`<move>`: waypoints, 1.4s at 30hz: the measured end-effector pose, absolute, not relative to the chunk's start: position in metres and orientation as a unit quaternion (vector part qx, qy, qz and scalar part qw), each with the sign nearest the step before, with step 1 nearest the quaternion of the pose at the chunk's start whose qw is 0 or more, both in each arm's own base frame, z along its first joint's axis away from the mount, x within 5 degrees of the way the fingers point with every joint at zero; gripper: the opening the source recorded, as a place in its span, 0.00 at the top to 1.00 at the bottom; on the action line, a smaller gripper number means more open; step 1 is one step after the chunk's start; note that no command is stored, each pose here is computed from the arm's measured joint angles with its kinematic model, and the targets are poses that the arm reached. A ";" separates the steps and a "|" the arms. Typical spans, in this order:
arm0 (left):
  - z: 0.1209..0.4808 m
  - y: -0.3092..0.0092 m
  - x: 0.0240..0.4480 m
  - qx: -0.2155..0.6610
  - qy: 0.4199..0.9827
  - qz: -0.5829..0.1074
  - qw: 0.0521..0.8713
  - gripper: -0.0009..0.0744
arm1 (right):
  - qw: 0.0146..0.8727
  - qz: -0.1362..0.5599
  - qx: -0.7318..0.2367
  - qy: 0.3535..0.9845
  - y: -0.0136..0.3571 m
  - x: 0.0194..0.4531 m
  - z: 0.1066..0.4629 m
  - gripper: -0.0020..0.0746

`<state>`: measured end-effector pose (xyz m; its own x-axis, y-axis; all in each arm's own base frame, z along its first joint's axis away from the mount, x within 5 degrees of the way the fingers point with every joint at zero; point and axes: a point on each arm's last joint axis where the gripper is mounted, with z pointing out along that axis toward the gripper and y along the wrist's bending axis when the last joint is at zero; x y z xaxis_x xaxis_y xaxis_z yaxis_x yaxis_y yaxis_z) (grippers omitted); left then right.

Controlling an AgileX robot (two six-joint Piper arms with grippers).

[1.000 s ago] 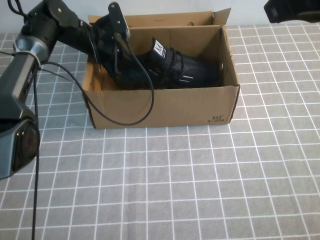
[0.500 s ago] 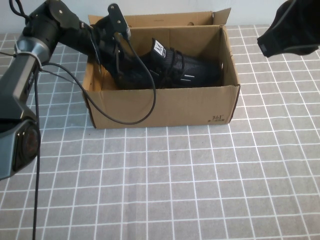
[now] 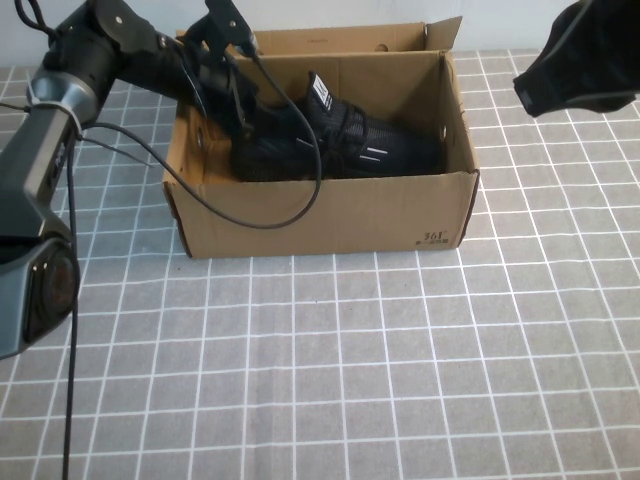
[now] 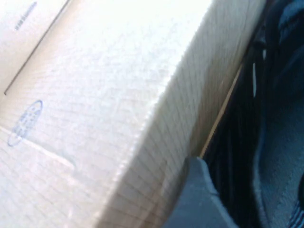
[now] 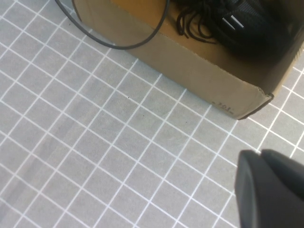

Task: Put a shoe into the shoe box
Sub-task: Place the shoe in the shoe box

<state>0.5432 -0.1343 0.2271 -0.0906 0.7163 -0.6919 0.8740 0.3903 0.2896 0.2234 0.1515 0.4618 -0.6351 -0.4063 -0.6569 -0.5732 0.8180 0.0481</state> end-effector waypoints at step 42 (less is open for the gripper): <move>0.476 -0.092 0.407 0.271 0.837 -0.115 0.461 0.99 | 0.434 0.170 -0.216 0.858 0.099 0.146 0.517 0.99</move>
<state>0.4070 -0.0923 0.4761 -0.4279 0.3472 -0.8345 0.5602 0.8264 0.0566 0.1464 0.0990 0.5171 -0.5299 -0.2240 -0.8180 -0.5188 0.8486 0.1036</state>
